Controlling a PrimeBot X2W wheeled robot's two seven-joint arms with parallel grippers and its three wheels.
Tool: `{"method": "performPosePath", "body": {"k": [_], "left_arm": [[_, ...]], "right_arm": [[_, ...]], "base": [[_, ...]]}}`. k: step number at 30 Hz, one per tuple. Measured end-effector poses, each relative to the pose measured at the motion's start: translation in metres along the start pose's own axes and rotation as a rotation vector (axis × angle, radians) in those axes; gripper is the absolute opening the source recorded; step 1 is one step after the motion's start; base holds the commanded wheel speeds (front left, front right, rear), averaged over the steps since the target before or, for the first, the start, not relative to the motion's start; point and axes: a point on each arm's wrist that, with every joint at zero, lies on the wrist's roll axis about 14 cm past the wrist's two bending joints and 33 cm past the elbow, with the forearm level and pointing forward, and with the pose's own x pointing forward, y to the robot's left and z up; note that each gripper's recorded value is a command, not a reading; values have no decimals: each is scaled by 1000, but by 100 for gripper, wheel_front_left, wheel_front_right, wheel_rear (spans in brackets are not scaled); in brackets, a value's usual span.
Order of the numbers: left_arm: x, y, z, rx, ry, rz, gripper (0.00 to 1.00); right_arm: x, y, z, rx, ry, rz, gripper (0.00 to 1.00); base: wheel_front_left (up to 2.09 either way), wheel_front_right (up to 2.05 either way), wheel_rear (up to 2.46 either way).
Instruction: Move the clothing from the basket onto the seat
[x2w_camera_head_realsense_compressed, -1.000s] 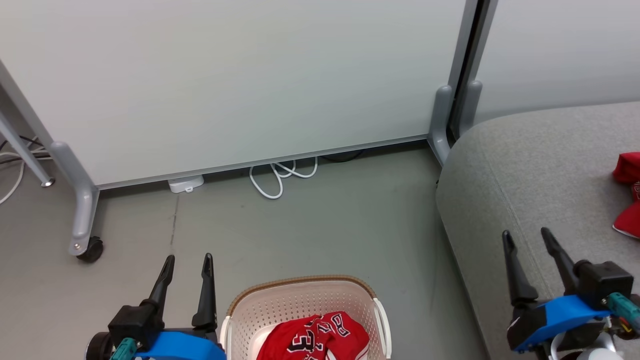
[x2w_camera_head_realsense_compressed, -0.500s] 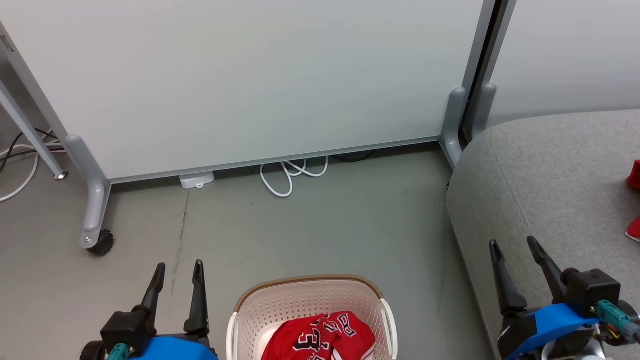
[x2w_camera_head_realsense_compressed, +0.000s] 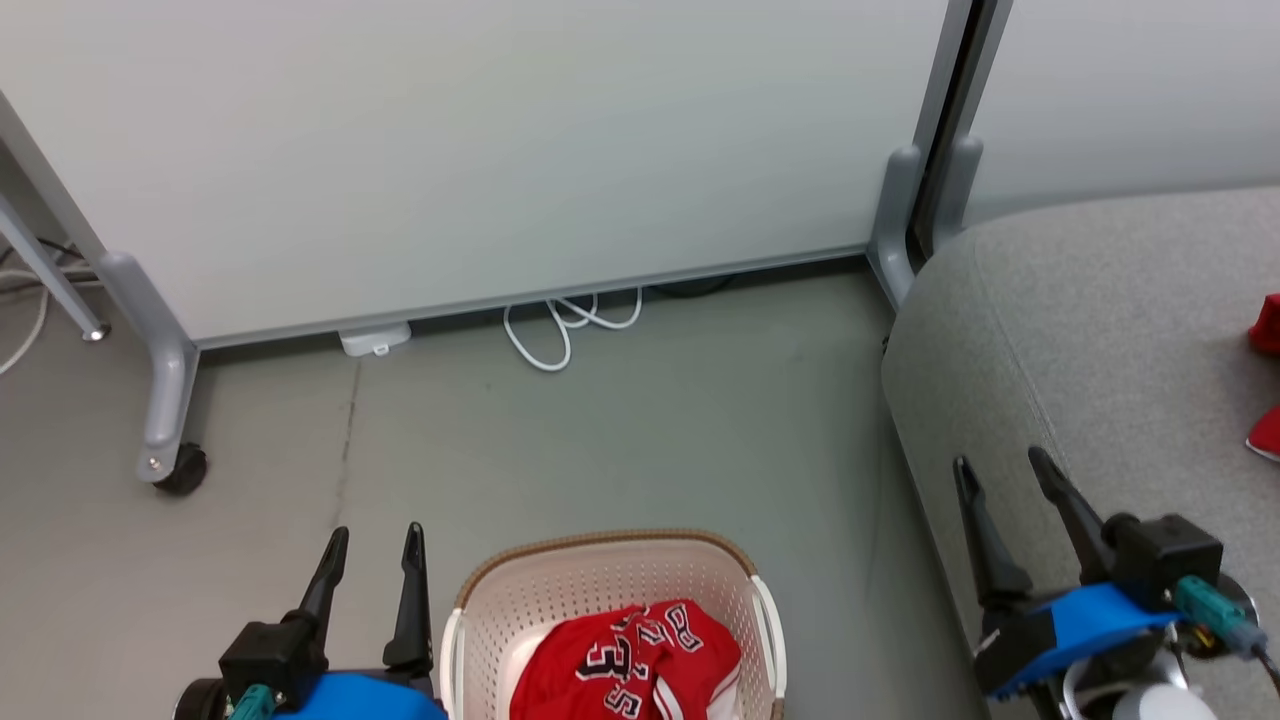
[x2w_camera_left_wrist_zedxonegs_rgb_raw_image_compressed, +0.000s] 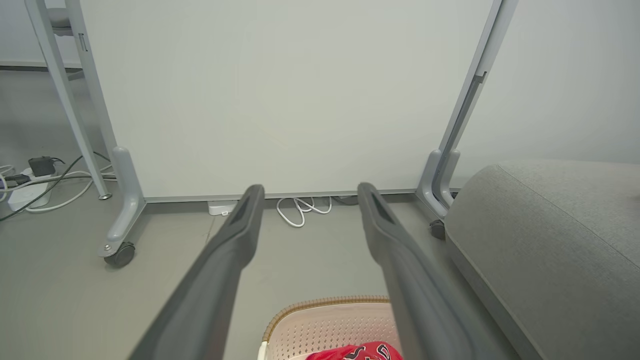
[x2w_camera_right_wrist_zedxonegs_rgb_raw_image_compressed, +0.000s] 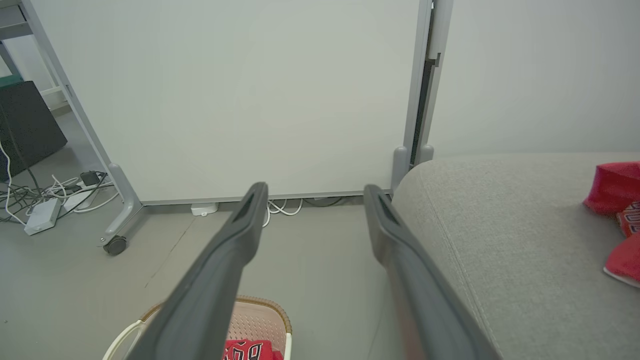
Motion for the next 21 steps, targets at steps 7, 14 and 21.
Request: {"method": "performPosePath", "body": {"k": [7, 14, 21], "left_arm": [[31, -11, -20, 8, 64, -59, 100], [72, -24, -67, 12, 187, -137, 100], [103, -40, -146, 20, 378, -240, 100]], "right_arm": [[37, 5, 11, -5, -37, 27, 100], [89, 8, 4, -19, -49, 55, 100], [136, 3, -22, -17, -49, 68, 100]], "base": [[0, 0, 0], [0, 0, 0], [0, 0, 0]]}}
